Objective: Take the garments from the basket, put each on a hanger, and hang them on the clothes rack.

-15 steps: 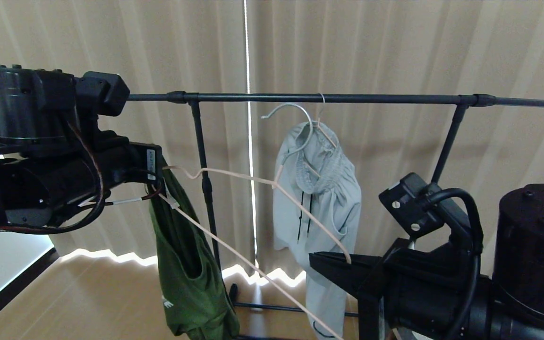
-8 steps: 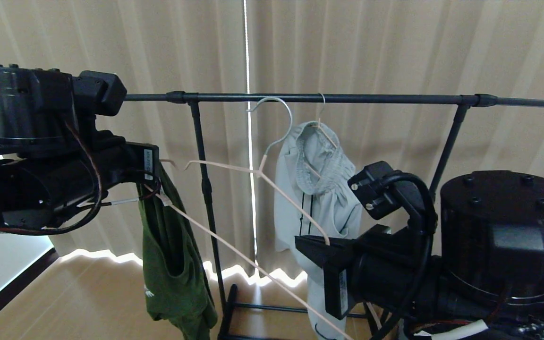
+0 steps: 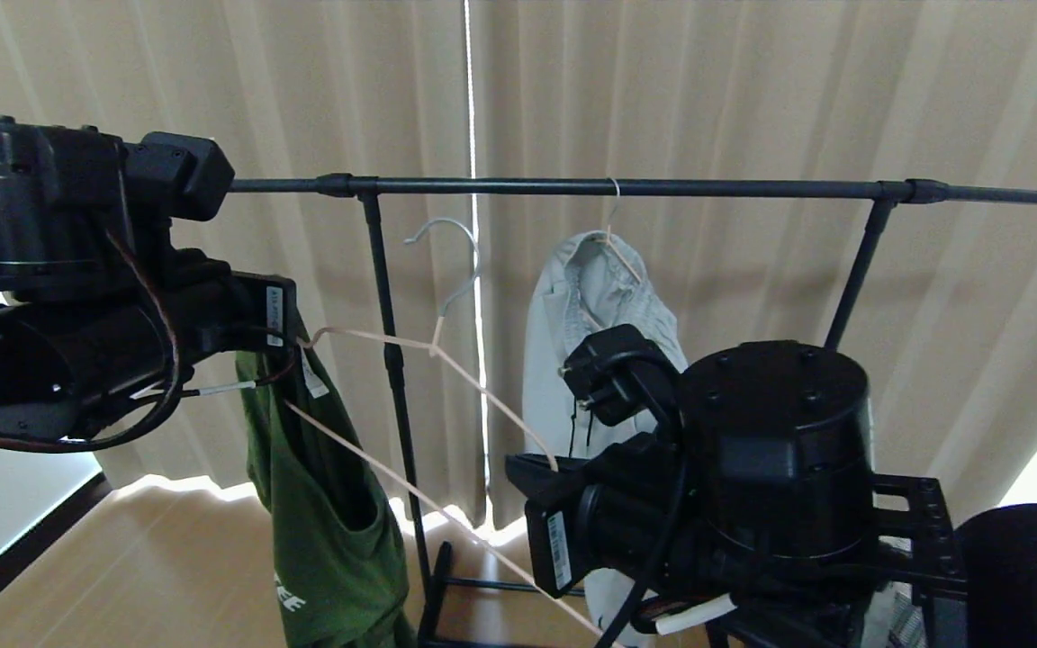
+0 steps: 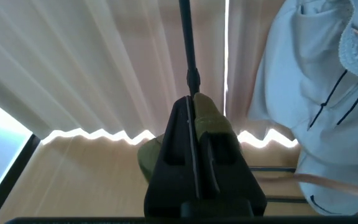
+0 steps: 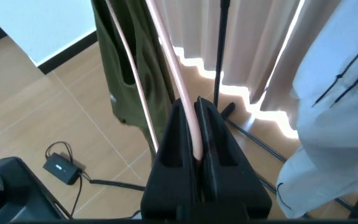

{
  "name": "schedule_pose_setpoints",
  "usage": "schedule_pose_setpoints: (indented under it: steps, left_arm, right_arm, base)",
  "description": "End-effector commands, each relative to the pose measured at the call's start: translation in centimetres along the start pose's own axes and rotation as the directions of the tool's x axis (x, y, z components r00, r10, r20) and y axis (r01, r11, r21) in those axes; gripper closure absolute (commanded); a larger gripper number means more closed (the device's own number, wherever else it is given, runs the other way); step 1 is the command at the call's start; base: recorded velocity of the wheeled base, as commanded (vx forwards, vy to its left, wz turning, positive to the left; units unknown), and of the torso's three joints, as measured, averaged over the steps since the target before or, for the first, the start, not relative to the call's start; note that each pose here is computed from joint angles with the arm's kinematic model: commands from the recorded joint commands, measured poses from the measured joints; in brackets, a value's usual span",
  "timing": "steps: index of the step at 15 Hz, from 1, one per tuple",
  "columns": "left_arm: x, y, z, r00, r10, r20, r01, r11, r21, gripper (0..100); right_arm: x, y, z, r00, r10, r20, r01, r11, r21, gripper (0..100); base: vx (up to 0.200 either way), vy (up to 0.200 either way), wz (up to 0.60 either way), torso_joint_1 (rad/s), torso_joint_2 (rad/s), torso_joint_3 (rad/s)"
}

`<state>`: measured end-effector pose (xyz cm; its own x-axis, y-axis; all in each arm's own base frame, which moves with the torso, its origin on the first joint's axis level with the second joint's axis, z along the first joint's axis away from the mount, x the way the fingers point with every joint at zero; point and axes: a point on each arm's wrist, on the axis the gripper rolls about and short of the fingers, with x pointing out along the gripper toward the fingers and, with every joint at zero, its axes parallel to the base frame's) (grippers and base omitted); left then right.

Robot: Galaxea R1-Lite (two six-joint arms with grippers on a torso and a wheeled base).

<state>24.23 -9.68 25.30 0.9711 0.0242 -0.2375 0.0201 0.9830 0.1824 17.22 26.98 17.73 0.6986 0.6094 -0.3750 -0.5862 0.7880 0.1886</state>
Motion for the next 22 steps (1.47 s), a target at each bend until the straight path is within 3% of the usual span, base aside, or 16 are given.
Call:
schedule_pose_setpoints:
  steps: [1,10,13,18,22]
  left_arm:
    - [-0.8,0.1,0.4,1.000,-0.007,0.017,0.007,1.000,-0.005,100]
    - [-4.3,-2.7,1.2,0.983,-0.173,0.062,0.172,0.985,0.026,100]
    - [-5.3,-4.0,1.4,0.967,-0.243,0.080,0.241,0.970,0.030,100]
    - [-6.9,-4.4,1.6,0.946,-0.306,0.109,0.304,0.952,0.035,100]
    - [-7.0,-4.4,0.9,0.924,-0.372,0.090,0.368,0.928,0.058,100]
  right_arm:
    - [1.4,0.3,-0.7,1.000,-0.003,-0.018,0.002,1.000,-0.007,100]
    - [3.1,0.9,-0.1,0.999,-0.015,0.041,0.015,1.000,0.007,100]
    - [4.1,1.0,0.0,0.999,-0.018,0.046,0.017,1.000,0.024,100]
    - [5.1,0.7,1.0,0.997,-0.033,0.071,0.029,0.998,0.049,100]
    - [5.1,0.1,1.5,0.996,-0.040,0.084,0.036,0.998,0.059,100]
  base:
    - [0.000,0.000,0.00,0.000,0.00,0.000]
    - [0.000,0.000,0.00,0.000,0.00,0.000]
    - [0.000,0.000,0.00,0.000,0.00,0.000]
    - [0.000,0.000,0.00,0.000,0.00,0.000]
    - [0.000,0.000,0.00,0.000,0.00,0.000]
